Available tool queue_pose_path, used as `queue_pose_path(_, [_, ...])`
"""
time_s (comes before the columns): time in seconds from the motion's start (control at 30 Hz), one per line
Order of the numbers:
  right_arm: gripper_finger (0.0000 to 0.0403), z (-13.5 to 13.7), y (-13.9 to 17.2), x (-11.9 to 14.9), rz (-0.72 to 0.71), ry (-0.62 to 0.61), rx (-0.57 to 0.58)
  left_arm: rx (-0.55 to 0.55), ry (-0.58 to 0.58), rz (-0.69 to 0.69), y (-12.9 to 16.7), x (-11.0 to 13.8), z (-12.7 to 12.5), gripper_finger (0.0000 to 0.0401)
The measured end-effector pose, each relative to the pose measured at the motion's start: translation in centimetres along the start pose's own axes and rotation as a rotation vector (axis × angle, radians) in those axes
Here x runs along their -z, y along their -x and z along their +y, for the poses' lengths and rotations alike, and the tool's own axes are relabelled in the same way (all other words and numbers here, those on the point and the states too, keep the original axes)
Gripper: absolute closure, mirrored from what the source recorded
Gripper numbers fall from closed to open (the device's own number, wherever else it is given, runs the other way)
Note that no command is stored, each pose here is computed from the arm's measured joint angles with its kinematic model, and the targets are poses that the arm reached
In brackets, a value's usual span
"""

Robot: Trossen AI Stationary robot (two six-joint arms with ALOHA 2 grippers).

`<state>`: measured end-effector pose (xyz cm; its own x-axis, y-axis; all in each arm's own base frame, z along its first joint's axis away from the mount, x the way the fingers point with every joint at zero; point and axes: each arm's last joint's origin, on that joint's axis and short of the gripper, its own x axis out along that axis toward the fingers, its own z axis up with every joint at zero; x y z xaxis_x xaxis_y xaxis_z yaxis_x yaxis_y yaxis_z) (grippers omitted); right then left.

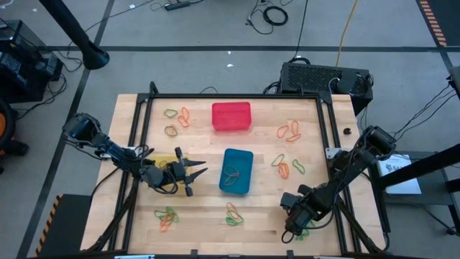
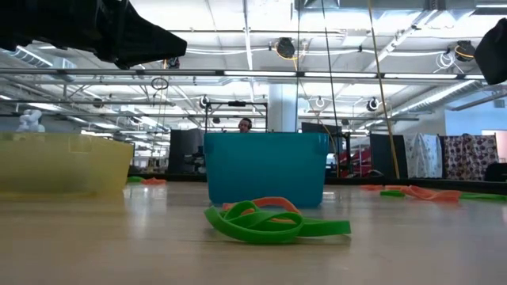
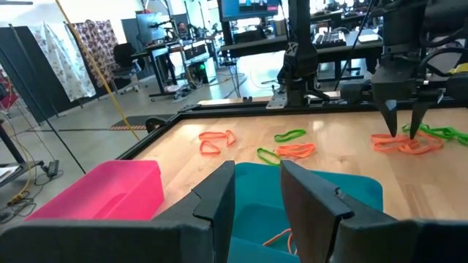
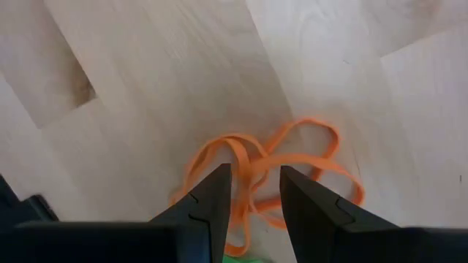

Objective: Sort rubber bands into baskets
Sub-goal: Put the orange rubber band into the blue bin

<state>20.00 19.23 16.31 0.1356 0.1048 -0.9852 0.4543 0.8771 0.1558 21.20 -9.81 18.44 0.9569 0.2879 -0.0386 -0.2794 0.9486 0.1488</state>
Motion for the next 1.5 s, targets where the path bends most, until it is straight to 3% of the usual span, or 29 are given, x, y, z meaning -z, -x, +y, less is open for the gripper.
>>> queue_pose_path(0.73, [0.0292,0.1,0.1,0.0,0.017,0.004,-0.012,0.000,-0.004,0.003,0.0,0.0,0.0,0.0283])
queue_pose_path(1.23, [0.0335,0.2,0.0,-0.2,-0.024,0.036,-0.028,0.000,-0.004,0.003,0.0,0.0,0.0,0.0283])
queue_pose_path(1.5, [0.0337,-1.5,-1.5,0.5,0.003,-0.045,0.036,0.000,-0.004,0.004,0.0,0.0,0.0,0.0283])
